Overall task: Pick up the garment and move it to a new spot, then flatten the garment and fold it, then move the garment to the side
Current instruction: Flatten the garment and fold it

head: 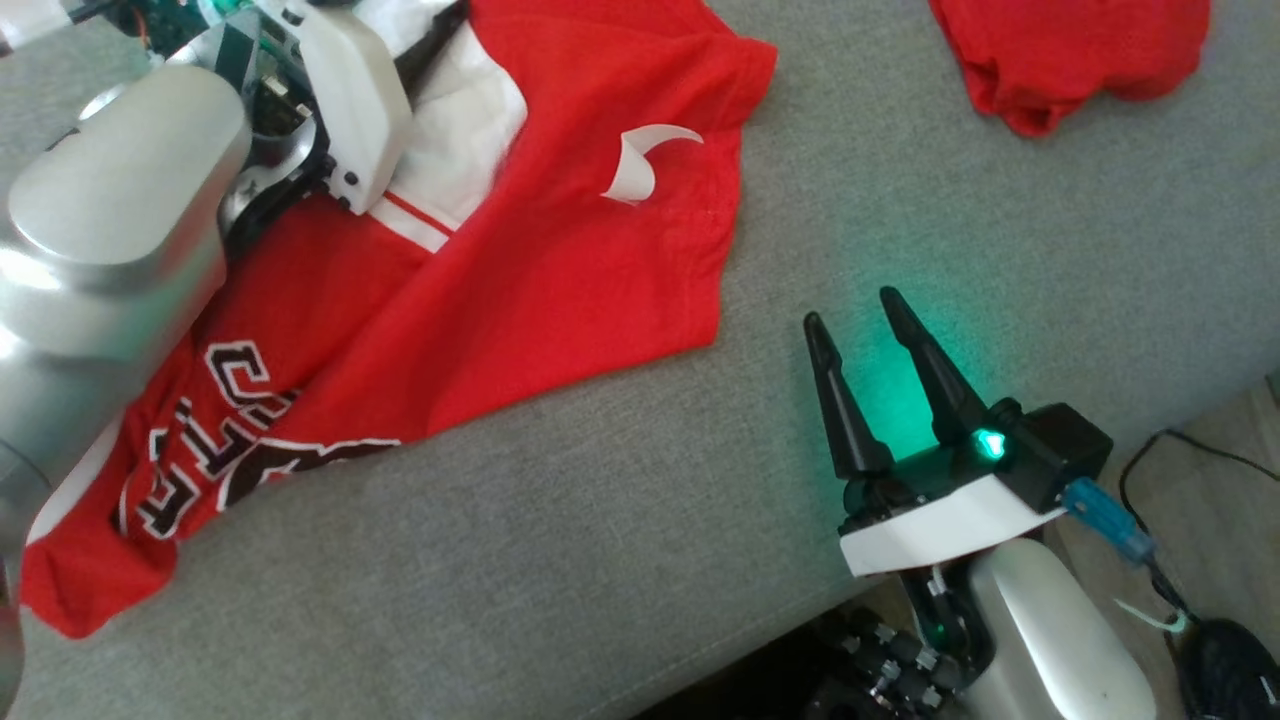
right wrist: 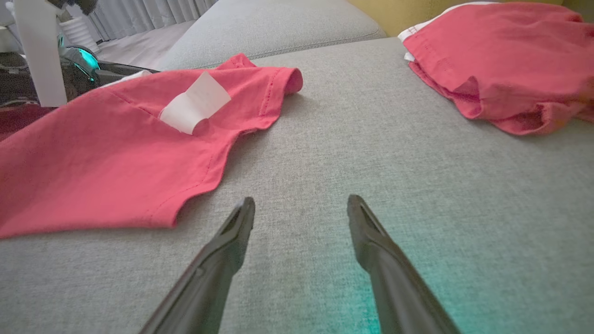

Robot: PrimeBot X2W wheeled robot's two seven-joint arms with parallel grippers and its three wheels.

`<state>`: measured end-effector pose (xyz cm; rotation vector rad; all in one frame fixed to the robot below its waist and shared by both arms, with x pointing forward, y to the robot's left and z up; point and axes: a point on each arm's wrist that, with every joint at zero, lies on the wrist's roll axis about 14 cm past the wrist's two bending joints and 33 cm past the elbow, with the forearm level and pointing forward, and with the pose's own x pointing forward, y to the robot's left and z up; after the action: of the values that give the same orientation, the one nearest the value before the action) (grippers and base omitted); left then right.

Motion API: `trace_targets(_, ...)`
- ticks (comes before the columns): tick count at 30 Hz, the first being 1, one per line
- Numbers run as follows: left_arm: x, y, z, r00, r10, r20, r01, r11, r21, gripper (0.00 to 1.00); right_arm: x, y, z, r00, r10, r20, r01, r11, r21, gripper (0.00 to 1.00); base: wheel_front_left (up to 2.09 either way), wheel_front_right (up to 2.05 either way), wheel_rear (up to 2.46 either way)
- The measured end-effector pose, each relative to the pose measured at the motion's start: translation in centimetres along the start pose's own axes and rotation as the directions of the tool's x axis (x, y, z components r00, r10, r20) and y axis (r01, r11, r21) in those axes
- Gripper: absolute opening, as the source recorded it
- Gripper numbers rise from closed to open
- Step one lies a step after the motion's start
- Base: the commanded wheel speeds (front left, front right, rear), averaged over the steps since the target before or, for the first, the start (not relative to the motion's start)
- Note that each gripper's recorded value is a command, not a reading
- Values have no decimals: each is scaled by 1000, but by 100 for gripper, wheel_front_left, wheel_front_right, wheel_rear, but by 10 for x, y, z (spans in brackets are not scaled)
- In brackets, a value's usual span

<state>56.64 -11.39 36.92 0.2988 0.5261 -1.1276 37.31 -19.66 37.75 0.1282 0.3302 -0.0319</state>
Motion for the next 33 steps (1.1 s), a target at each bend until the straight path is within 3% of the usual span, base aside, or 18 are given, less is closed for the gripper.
trace_targets(1,2,-2,0,1000,-9,4,9,1000,1,30,0,-1,-1,1000,-4,-2,4,1000,2,100,0,0,0)
trace_targets(2,3,-4,2,1000,-15,9,15,1000,3,0,1,-2,-1,1000,-6,-4,6,1000,2,100,0,0,0)
trace_targets(9,-14,-13,23,996,-34,83,30,998,55,0,5,-2,7,1000,-3,26,3,1000,5,100,0,0,0)
trace_targets(15,-51,-35,70,965,-68,254,34,990,136,0,7,3,23,997,20,79,-19,1000,-11,100,0,0,0)
trace_targets(21,-101,-102,88,917,-181,356,114,973,203,0,-4,12,33,992,45,116,-43,999,-19,100,0,0,0)
trace_targets(28,-131,-191,23,930,-244,274,181,955,234,0,-5,38,41,981,125,146,-123,992,-23,100,0,0,0)
trace_targets(29,-131,-199,10,935,-238,263,182,958,222,37,-3,42,43,979,136,153,-134,991,-24,100,0,0,0)
trace_targets(30,-131,-205,-4,942,-228,245,176,960,218,100,-2,45,46,976,145,161,-143,989,-25,100,0,0,0)
trace_targets(33,-131,-210,-29,955,-195,222,157,972,176,100,0,49,51,972,156,177,-154,988,-26,100,0,0,0)
